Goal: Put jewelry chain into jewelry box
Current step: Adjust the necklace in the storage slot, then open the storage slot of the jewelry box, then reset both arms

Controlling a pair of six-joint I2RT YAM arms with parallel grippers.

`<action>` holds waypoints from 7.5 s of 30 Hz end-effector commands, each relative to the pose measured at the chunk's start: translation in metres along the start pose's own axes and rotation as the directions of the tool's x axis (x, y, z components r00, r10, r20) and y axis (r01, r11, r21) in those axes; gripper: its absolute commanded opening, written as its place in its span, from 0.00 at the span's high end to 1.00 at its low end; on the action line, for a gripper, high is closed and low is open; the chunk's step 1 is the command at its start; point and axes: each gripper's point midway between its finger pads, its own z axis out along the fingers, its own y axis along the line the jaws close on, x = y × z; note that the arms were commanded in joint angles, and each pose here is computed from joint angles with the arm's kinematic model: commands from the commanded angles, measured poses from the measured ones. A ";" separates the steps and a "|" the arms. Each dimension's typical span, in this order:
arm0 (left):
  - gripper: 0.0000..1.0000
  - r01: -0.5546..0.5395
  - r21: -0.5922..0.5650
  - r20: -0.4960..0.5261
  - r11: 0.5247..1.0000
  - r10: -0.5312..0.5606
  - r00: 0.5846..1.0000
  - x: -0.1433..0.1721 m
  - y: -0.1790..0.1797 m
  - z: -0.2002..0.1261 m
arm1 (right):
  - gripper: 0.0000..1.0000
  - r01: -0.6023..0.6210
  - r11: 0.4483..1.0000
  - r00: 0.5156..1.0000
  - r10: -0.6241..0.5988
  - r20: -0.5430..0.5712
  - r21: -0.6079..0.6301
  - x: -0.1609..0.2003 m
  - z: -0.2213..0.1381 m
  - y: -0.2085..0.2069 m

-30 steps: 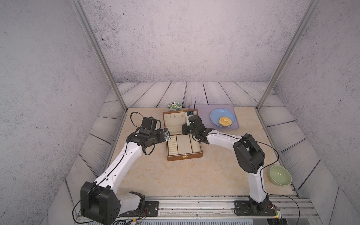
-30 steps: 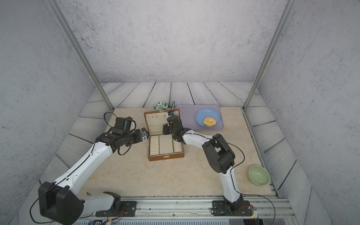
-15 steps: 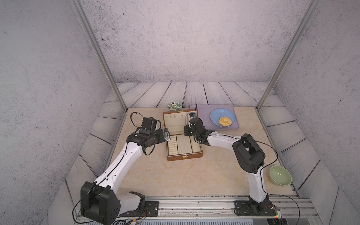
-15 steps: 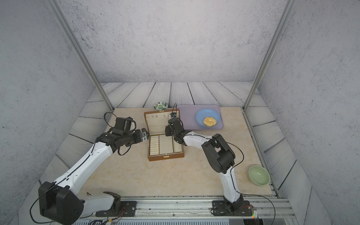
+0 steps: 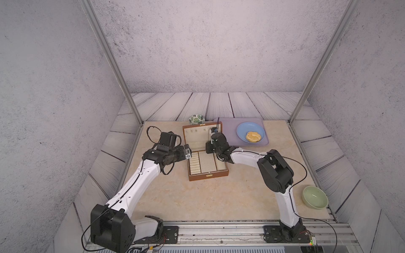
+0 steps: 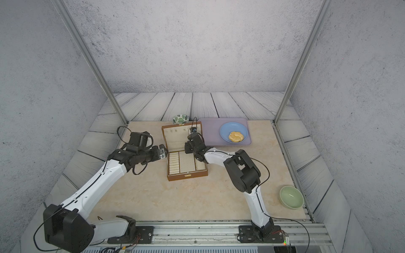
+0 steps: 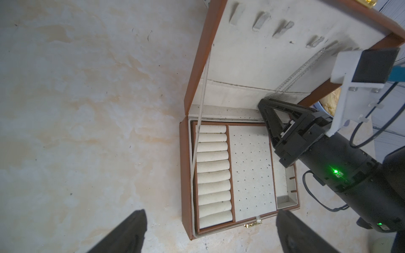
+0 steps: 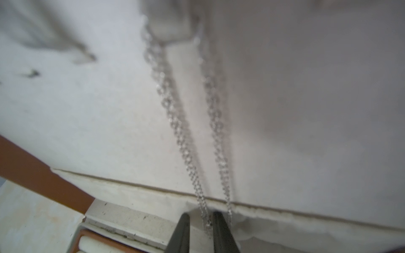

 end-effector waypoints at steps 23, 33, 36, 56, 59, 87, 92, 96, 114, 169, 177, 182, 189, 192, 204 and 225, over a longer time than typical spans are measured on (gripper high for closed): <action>0.02 -0.004 -0.012 0.003 1.000 0.004 1.000 -0.001 0.004 -0.004 | 1.00 0.051 0.987 0.996 -0.039 0.084 -0.151 -0.046 -0.030 0.041; 0.02 -0.007 -0.014 0.006 1.000 0.007 1.000 -0.002 0.004 -0.005 | 1.00 0.048 0.987 0.997 -0.039 0.062 -0.156 -0.043 -0.011 0.044; 0.02 -0.008 -0.016 0.004 1.000 0.008 1.000 -0.002 0.004 -0.004 | 1.00 0.048 0.988 0.998 -0.043 0.038 -0.148 -0.036 -0.005 0.041; 0.02 -0.008 -0.019 0.000 1.000 0.008 1.000 -0.001 0.005 -0.002 | 0.78 0.023 0.994 1.000 -0.024 -0.003 -0.105 -0.018 -0.002 0.028; 0.02 -0.007 -0.022 -0.002 1.000 0.007 1.000 -0.001 0.005 -0.002 | 0.76 0.021 0.995 1.000 -0.021 -0.001 -0.102 -0.019 -0.004 0.028; 0.21 0.392 0.154 0.003 0.907 -0.397 0.918 -0.026 -0.028 0.011 | 0.59 0.153 0.977 0.987 -0.145 0.065 -0.145 -0.044 -0.098 0.033; 0.26 0.575 0.203 -0.052 0.792 -0.578 0.814 -0.028 -0.042 0.044 | 0.59 0.192 0.975 0.981 -0.188 0.049 -0.108 -0.026 -0.110 0.018; 0.28 0.598 0.238 -0.026 0.765 -0.611 0.792 -0.042 -0.057 0.060 | 0.61 0.225 0.969 0.974 -0.225 0.010 -0.106 -0.005 -0.113 0.009; 0.45 0.696 0.264 0.019 0.668 -0.725 0.689 -0.066 -0.066 0.127 | 0.70 0.224 0.965 0.960 -0.243 -0.137 -0.140 0.070 -0.099 -0.013; 1.00 0.786 0.167 -0.015 0.595 -0.796 0.606 -0.038 -0.057 0.163 | 0.77 0.266 0.951 0.953 -0.284 -0.102 -0.156 0.104 -0.095 -0.029; 1.00 0.779 0.189 -0.004 0.598 -0.792 0.610 -0.039 -0.062 0.141 | 0.77 0.264 0.953 0.954 -0.281 -0.106 -0.149 0.103 -0.094 -0.030; 1.00 0.781 0.199 -0.014 0.592 -0.795 0.606 -0.039 -0.066 0.136 | 0.77 0.262 0.954 0.955 -0.278 -0.105 -0.146 0.102 -0.094 -0.030; 1.00 0.772 0.207 -0.022 0.601 -0.786 0.618 -0.042 -0.070 0.133 | 0.76 0.262 0.954 0.955 -0.277 -0.103 -0.143 0.096 -0.096 -0.028; 0.99 0.743 0.223 -0.019 0.631 -0.760 0.650 -0.049 -0.077 0.119 | 0.72 0.265 0.954 0.958 -0.278 -0.078 -0.142 0.083 -0.103 -0.023; 0.47 0.471 0.142 0.120 0.871 -0.487 0.865 -0.056 -0.063 0.021 | 0.58 0.276 0.961 0.960 -0.274 0.056 -0.025 -0.002 -0.159 -0.017; 0.02 0.040 -0.686 0.318 0.726 0.251 0.914 -0.063 0.178 0.022 | 0.01 0.063 0.608 0.962 -0.247 0.113 0.792 -0.010 -0.253 -0.262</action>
